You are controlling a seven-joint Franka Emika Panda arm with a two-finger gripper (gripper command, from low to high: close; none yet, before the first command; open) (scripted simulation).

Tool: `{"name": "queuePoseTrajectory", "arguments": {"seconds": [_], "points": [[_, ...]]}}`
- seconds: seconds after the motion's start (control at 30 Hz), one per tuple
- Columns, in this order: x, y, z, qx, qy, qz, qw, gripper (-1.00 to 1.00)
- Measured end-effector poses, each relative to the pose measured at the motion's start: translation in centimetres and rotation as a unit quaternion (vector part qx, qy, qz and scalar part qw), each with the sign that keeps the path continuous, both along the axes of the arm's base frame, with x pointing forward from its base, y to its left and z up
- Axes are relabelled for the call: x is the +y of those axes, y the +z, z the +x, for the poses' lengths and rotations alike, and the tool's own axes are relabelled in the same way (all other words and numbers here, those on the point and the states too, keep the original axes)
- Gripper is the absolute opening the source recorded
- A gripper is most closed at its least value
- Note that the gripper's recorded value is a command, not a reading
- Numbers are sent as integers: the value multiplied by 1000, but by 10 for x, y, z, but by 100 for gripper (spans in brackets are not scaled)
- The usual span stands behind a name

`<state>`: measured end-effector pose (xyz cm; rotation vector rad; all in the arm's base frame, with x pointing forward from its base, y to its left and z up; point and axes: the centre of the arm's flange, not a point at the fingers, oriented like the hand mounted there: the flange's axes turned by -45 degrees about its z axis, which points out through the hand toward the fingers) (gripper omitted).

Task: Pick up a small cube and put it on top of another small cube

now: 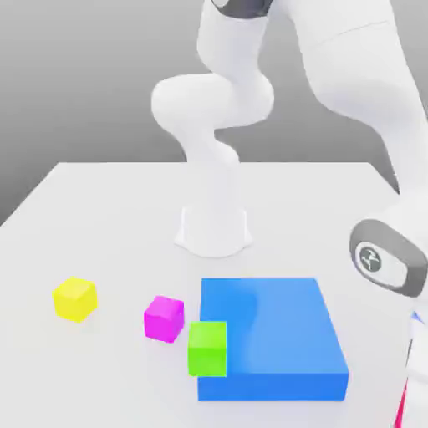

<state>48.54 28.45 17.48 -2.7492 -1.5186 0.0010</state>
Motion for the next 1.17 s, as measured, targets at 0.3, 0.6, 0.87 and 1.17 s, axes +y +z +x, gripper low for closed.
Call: {"name": "queuePoseTrajectory", "arguments": {"seconds": [0.3, 0.6, 0.87, 1.17], "points": [[-175, 66, -11, -25, -126, -53, 990, -100], [-331, 88, -105, -17, -285, -47, 957, -100], [-369, 62, -182, 2, -364, 4, 931, -100], [-370, 13, -185, 1, -366, 2, 931, 100]]}}
